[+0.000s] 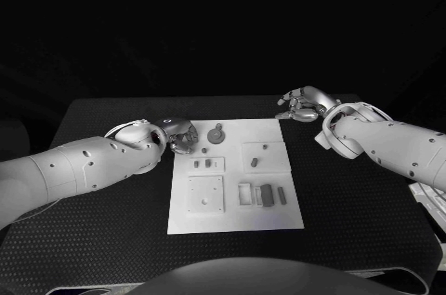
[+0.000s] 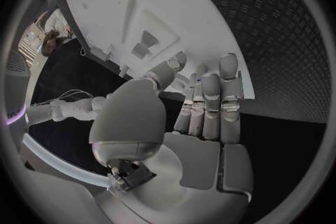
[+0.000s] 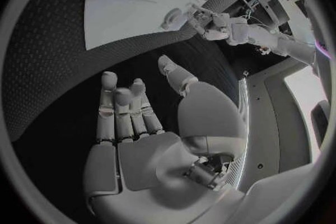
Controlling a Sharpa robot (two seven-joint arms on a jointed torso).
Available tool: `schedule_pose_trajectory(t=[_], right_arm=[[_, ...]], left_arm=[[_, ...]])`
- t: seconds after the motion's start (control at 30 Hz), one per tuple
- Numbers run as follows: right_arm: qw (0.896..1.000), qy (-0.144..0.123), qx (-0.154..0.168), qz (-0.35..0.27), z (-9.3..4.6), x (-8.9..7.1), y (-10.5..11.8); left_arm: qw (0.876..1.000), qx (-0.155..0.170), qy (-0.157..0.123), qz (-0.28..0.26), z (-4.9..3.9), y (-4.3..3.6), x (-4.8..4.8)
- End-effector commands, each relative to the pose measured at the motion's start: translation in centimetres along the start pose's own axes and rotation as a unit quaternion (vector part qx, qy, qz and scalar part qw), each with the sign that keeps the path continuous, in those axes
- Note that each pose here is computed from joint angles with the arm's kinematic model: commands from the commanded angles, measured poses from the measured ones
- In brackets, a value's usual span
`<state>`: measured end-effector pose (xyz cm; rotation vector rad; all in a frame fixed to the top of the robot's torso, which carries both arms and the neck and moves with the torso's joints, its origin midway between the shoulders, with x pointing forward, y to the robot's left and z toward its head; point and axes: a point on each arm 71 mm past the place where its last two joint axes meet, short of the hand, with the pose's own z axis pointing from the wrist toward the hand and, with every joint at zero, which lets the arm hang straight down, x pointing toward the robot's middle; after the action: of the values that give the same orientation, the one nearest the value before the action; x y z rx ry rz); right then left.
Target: Assemble the parts on the task board
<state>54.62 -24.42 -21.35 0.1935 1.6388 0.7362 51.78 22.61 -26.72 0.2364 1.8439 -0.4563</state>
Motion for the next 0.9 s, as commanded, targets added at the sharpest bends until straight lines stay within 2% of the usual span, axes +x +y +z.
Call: schedule_pose_trajectory(t=[0.03,0.1,0.2,0.23,0.3,0.37,0.43,0.53,0.7,0.8,0.9], right_arm=[[0.999,0.021,-0.011,-0.022,0.0,0.2,-0.1],[0.999,0.027,-0.019,-0.041,-0.1,0.2,-0.1],[0.995,0.045,-0.031,-0.078,-0.2,0.4,-0.1],[0.994,0.053,-0.034,-0.088,-0.2,0.5,-0.1],[0.991,0.065,-0.042,-0.113,-0.3,0.7,0.0],[0.985,0.075,-0.049,-0.144,-0.3,0.9,0.1],[0.981,0.085,-0.053,-0.168,-0.3,1.2,0.2],[0.973,0.099,-0.057,-0.2,-0.4,1.9,0.2],[0.963,0.114,-0.07,-0.235,-0.7,3.4,0.6],[0.962,0.103,-0.076,-0.242,-0.7,4.0,1.0],[0.959,0.106,-0.082,-0.25,-0.6,4.6,1.4]], left_arm=[[0.998,-0.013,-0.053,-0.033,-0.3,1.17,-1.18],[0.995,-0.026,-0.069,-0.072,-0.53,2.01,-1.88],[0.979,-0.054,-0.089,-0.177,-0.9,3.44,-2.97],[0.965,-0.068,-0.095,-0.234,-1.03,4.04,-3.36],[0.941,-0.076,-0.099,-0.313,-1.21,4.65,-3.72],[0.918,-0.083,-0.105,-0.374,-1.48,5.08,-3.9],[0.904,-0.078,-0.107,-0.407,-1.58,5.13,-4.1],[0.891,-0.058,-0.107,-0.437,-1.78,4.96,-4.27],[0.863,-0.01,-0.09,-0.496,-1.98,3.85,-4.29],[0.856,0.001,-0.086,-0.51,-2.05,3.35,-4.29],[0.851,0.004,-0.086,-0.518,-2.05,3.0,-4.36]])
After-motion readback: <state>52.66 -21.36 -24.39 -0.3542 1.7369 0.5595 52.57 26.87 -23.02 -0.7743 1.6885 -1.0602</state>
